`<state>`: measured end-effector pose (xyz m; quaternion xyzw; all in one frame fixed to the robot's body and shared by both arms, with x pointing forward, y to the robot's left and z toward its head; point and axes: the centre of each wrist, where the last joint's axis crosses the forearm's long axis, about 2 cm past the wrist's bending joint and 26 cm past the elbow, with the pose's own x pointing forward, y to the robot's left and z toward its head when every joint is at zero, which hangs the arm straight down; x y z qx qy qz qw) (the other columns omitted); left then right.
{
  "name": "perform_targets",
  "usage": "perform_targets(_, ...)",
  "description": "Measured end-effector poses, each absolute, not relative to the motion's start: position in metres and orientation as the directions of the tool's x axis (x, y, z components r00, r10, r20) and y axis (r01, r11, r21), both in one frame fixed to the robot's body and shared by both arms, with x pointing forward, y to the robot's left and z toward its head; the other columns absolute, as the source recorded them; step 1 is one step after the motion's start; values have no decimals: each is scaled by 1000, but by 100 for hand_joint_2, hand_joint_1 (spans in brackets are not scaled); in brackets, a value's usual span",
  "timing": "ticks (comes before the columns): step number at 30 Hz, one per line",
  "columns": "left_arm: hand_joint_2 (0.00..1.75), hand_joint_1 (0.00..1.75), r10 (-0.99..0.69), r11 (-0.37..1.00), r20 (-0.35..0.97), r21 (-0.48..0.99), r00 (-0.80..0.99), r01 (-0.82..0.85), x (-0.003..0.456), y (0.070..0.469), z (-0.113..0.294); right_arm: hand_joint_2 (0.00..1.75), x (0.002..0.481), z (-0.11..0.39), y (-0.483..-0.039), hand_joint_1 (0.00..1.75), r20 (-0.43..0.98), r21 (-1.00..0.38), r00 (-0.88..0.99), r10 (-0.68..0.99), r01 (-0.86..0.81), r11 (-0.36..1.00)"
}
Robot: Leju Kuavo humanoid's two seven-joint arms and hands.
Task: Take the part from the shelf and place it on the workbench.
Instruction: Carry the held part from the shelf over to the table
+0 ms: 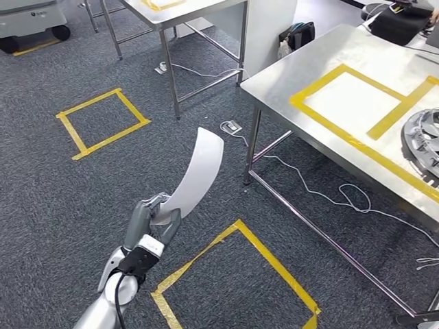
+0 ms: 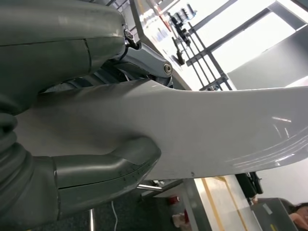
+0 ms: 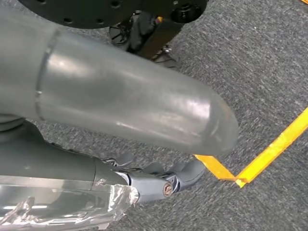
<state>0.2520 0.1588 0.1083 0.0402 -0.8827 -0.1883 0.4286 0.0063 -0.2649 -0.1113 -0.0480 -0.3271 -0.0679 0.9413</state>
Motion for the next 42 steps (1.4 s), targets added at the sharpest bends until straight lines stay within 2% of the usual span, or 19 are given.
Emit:
perform_targets(34, 175, 145, -235, 903, 711, 411, -663, 121, 261, 154, 116, 0, 11, -112, -263, 0, 630, -26, 772, -82, 126, 992)
perform_targets(42, 175, 145, -263, 897, 698, 431, -666, 97, 277, 155, 131, 0, 13, -112, -265, 0, 635, -31, 770, -56, 98, 995)
